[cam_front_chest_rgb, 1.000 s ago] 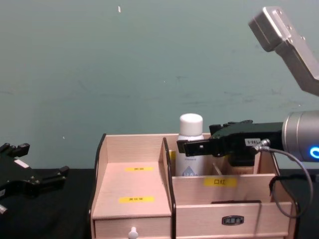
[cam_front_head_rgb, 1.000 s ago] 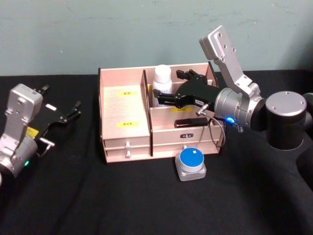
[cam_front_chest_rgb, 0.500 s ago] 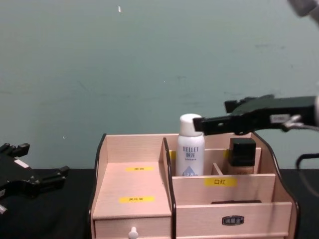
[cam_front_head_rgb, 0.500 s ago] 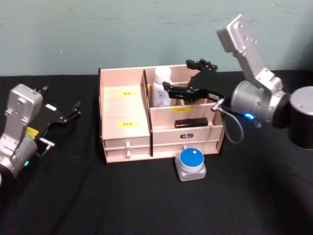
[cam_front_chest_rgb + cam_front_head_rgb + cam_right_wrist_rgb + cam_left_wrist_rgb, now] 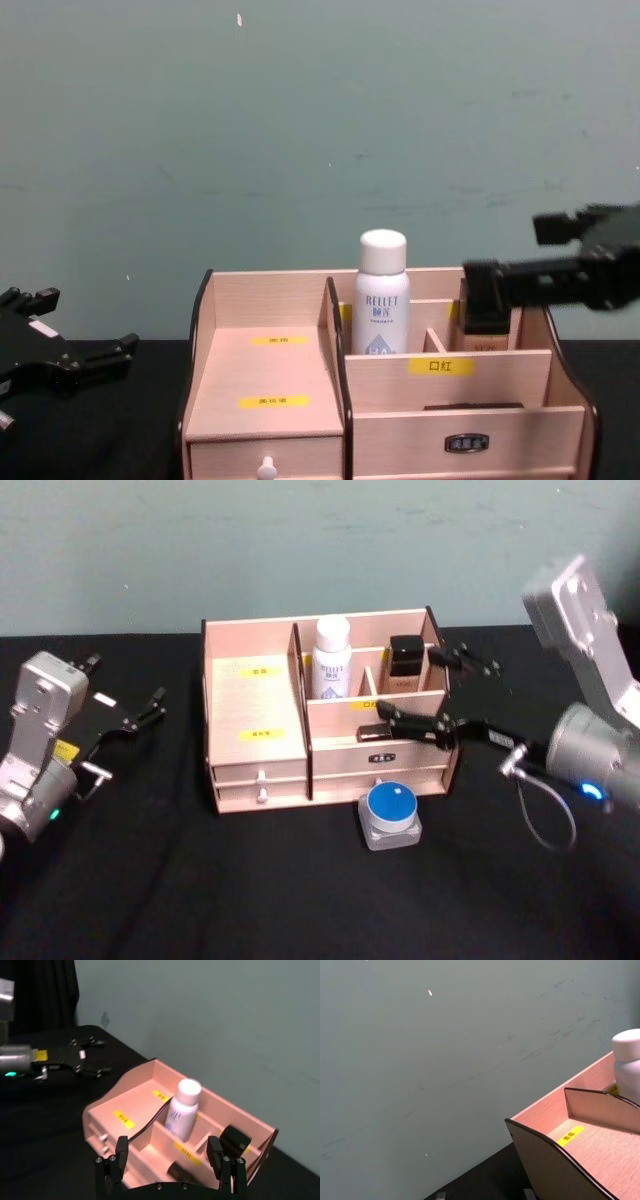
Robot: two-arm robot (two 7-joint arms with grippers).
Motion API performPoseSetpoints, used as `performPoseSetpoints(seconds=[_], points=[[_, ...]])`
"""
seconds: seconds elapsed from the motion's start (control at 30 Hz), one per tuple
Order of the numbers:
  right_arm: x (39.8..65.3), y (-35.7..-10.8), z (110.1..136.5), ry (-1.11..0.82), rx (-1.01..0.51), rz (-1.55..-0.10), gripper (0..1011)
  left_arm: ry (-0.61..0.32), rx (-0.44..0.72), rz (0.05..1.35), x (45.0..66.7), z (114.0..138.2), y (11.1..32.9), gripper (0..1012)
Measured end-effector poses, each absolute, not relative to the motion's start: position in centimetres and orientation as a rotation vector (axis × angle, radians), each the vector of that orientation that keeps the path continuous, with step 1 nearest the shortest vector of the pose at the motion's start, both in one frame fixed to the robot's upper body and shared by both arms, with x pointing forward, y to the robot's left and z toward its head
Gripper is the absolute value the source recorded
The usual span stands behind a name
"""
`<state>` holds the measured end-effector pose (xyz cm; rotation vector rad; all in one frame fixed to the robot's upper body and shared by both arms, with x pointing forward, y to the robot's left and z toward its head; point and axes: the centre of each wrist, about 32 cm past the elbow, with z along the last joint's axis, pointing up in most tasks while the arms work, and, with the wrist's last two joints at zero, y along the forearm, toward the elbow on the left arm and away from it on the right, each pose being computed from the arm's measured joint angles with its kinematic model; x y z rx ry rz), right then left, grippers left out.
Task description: Pick up the facial cleanser and watermelon frost from the table and place them into the tiered storage box.
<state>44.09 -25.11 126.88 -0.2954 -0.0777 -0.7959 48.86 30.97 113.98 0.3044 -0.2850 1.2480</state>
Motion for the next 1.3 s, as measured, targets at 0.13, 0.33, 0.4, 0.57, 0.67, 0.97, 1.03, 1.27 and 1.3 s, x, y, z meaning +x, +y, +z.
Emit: performPoseSetpoints(seconds=[0.13,0.33,0.4,0.57,0.67,0.97,1.03,1.27,1.3], points=[[42.0,-25.3,126.3,-0.057,-0.31,-0.799,1003,-0.285,0.305,1.248,48.9,114.0,31.0,1001],[39.1,-25.5,125.1,-0.005,-0.34,-0.831,1002,-0.285,0.304,1.248,48.9,114.0,31.0,1001],[38.5,-25.4,124.7,0.01,-0.35,-0.843,1002,-0.285,0.304,1.248,48.9,114.0,31.0,1001],[36.8,-25.0,123.5,0.046,-0.399,-0.878,1002,-0.285,0.304,1.248,48.9,114.0,31.0,1001],[35.8,-24.6,122.7,0.069,-0.435,-0.897,1002,-0.285,0.304,1.248,48.9,114.0,31.0,1001],[34.7,-23.1,121.1,0.093,-0.511,-0.941,1002,-0.285,0.304,1.248,48.9,114.0,31.0,1001],[34.8,-23.0,120.9,0.096,-0.518,-0.945,1002,-0.285,0.304,1.248,48.9,114.0,31.0,1001],[35.5,-22.2,120.1,0.112,-0.537,-0.957,1003,-0.285,0.304,1.248,48.9,114.0,31.0,1001],[35.6,-22.1,120.0,0.114,-0.539,-0.959,1002,-0.285,0.304,1.248,48.9,114.0,31.0,1001]])
